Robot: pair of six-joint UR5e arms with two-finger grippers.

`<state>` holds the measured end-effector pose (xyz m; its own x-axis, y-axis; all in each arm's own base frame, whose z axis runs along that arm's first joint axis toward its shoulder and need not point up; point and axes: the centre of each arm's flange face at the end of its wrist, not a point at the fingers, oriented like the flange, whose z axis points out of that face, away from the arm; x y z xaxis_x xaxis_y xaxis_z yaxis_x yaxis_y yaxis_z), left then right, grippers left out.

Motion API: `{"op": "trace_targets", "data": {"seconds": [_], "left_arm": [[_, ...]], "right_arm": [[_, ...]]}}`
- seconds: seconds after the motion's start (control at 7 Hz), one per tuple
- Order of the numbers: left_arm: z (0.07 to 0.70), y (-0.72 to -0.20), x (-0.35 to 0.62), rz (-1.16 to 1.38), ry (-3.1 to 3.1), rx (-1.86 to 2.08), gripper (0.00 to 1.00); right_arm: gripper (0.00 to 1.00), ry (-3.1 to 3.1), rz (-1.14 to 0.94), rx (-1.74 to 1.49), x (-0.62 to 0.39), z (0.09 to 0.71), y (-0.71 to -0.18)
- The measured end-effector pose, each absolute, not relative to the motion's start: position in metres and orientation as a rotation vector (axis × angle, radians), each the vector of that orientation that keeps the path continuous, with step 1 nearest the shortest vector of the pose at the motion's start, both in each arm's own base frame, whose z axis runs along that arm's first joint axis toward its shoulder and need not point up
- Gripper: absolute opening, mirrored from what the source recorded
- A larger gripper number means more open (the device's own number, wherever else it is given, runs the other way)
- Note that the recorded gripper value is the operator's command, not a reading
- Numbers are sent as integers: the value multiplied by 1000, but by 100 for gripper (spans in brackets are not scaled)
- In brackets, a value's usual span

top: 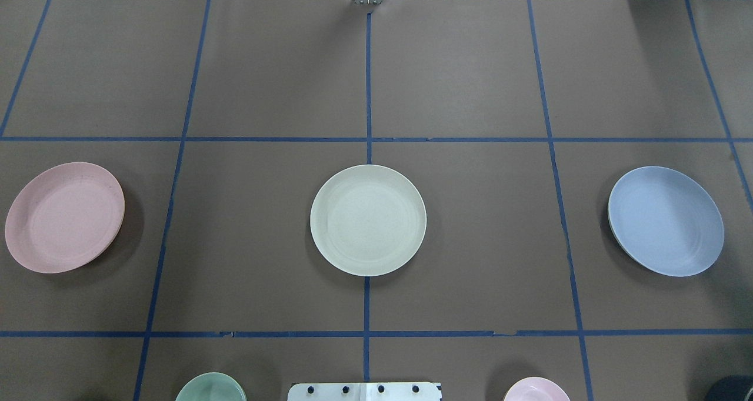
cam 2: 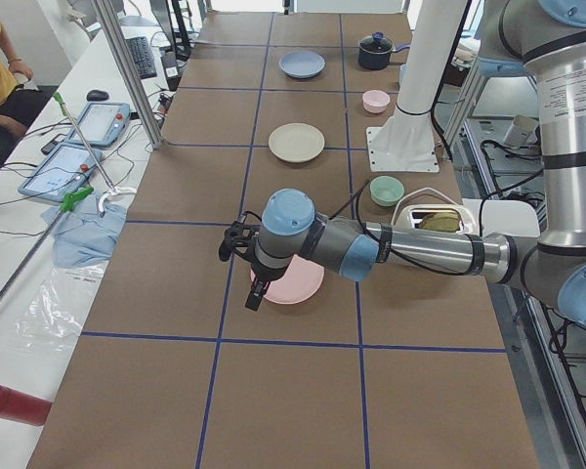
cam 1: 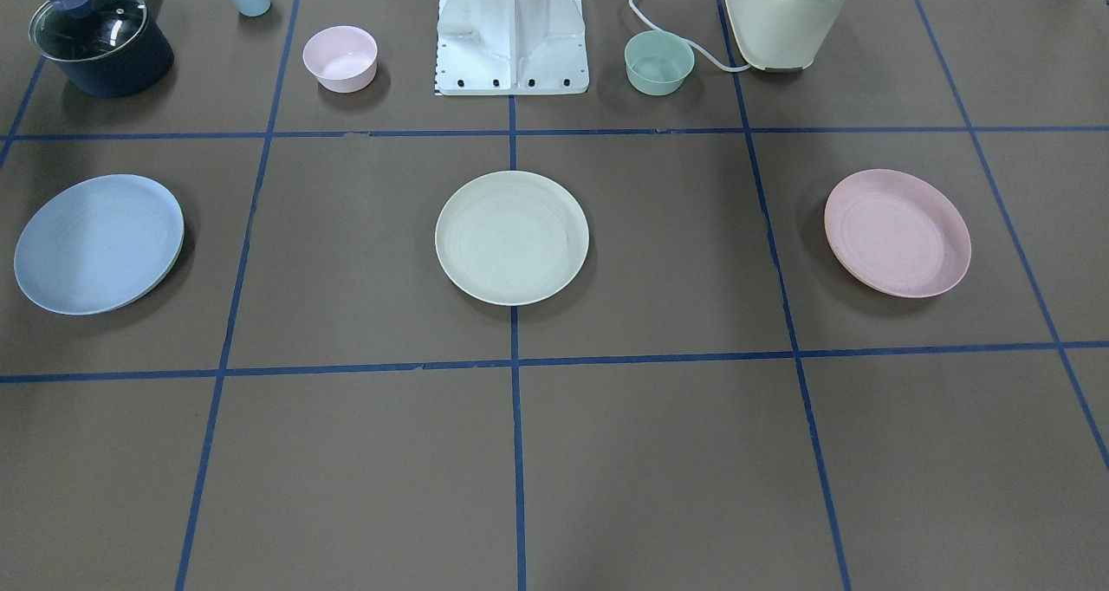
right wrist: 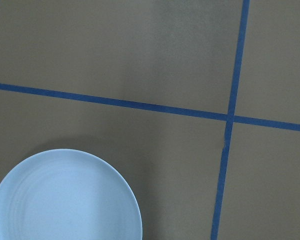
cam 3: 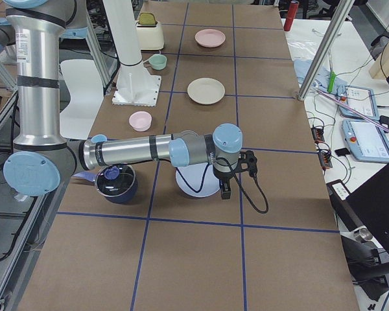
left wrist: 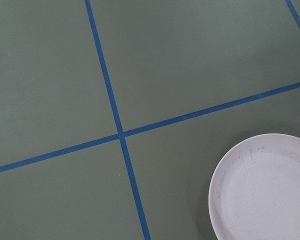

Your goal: Stack three plates with pink and blue

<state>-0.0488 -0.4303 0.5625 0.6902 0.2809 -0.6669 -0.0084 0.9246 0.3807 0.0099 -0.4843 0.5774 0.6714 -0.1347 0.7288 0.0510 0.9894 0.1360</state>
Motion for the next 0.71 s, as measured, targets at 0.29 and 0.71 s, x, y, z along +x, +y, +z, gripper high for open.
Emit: {"op": "trace_targets", "data": {"seconds": [0.29, 0.71], "left_arm": [[560, -430, -48, 172, 799, 371, 100], [556, -430, -45, 182, 802, 376, 100]], "right_arm": [[100, -834, -107, 103, 7, 576, -482], [100, -832, -48, 28, -22, 576, -479]]}}
